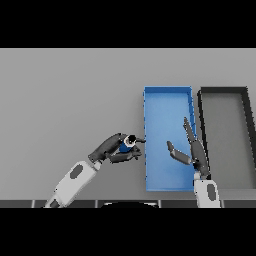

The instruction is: Pick up the blue pipe and place it into the blue bin.

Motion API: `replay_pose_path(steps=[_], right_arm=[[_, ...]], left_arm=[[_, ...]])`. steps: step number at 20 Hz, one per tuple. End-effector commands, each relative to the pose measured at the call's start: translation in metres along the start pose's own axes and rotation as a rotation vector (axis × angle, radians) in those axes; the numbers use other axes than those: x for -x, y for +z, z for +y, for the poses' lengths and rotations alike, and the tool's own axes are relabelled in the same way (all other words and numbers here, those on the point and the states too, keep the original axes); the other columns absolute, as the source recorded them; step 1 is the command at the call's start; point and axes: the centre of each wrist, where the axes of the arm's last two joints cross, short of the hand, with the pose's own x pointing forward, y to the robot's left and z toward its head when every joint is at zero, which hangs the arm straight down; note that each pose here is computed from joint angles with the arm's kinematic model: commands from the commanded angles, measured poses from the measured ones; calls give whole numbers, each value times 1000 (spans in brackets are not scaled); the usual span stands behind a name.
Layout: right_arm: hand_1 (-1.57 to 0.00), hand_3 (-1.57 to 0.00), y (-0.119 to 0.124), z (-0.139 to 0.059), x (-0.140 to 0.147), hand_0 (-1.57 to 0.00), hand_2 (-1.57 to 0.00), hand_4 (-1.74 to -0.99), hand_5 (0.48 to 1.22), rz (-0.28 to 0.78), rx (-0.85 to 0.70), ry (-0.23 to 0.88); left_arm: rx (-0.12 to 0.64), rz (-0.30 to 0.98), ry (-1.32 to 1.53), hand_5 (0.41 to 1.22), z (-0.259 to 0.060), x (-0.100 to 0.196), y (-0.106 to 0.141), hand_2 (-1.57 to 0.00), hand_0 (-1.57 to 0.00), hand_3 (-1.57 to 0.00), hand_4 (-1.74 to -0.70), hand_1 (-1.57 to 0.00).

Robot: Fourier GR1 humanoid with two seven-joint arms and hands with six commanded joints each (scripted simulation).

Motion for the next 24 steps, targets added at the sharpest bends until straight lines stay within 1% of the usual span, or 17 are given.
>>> replay_pose_path(steps=[1, 3, 4, 5, 8, 10, 11, 12, 13, 15, 16, 17, 18, 19, 20, 22, 24], right_arm=[[1, 1, 0, 0, 1, 1, 1, -1215, 639, -6, -3, -5], [1, 1, 3, 0, 0, 1, 1, -1195, 635, -15, -10, 7], [1, 1, 3, -2, 0, 1, 1, -1189, 631, -10, -3, 11], [1, 1, 11, 5, 2, 1, 1, -1186, 629, -5, 17, -7], [1, 1, 50, 40, 10, 1, 1, -1174, 629, 49, 150, -94], [1, 1, 83, 66, 14, 1, 1, -1186, 629, 105, 272, -149], [1, 1, 90, 74, 13, 1, 1, -1192, 628, 124, 311, -171], [1, 1, 92, 79, 10, 1, 1, -1209, 623, 121, 340, -178], [1, 1, 97, 79, 10, 1, 1, -1207, 619, 129, 354, -185], [1, 1, 96, 74, 5, 1, 1, -1191, 619, 94, 369, -201], [1, 1, 94, 71, -1, 1, 1, -1195, 610, 55, 355, -223], [1, 1, 94, 64, -7, 1, 1, -1197, 604, 15, 325, -272], [1, 1, 91, 57, -14, 1, 1, -1199, 593, -11, 281, -301], [1, 1, 93, 52, -23, 1, 1, -1203, 573, -34, 234, -316], [1, 1, 90, 44, -33, 1, 1, -1215, 561, -69, 172, -313], [1, 1, 84, 39, -50, 1, 1, -1250, 532, -86, 66, -303], [1, 1, 75, 33, -60, 1, 1, -1274, 518, -20, -37, -263]], left_arm=[[11, -1, 7, 1216, -1, -4, -1, -1561, -1558, -1445, -1724, -1560], [26, 4, -10, 1218, -1, -9, -3, -1565, -1563, -1443, -1726, -1564], [36, 6, -11, 1219, -5, -8, 0, -1566, -1564, -1442, -1727, -1565], [38, 8, -6, 1219, -5, -9, 0, -1567, -1566, -1441, -1727, -1566], [39, 17, -1, 1219, -6, -8, -4, -1569, -1568, -1443, -1729, -1569], [30, 9, -1, 1219, -5, -10, -3, -1570, -1569, -1443, -1730, -1569], [34, 24, -3, 1220, -3, -9, -2, -1570, -1570, -1443, -1730, -1570], [35, 31, -12, 1220, -4, -5, -1, -1570, -1570, -1443, -1731, -1570], [35, 35, -17, 1220, -3, -6, -2, -1570, -1570, -1442, -1730, -1570], [35, 19, -16, 1220, -4, -7, 0, -1571, -1570, -1438, -1731, -1571], [41, 21, -14, 1221, -7, -7, -2, -1571, -1571, -1438, -1731, -1571], [41, 30, -15, 1221, -7, -7, -4, -1571, -1571, -1438, -1731, -1571], [40, 16, -14, 1221, -4, -11, -3, -1571, -1571, -1440, -1731, -1571], [36, 16, -17, 1221, 0, -12, -1, -1571, -1571, -1440, -1731, -1571], [39, 30, -24, 1221, -2, -10, -3, -1571, -1571, -1440, -1731, -1571], [44, 36, -34, 1221, -2, -7, -1, -1571, -1571, -1440, -1731, -1571], [48, 44, -38, 1221, -1, -5, -3, -1571, -1571, -1440, -1731, -1571]])
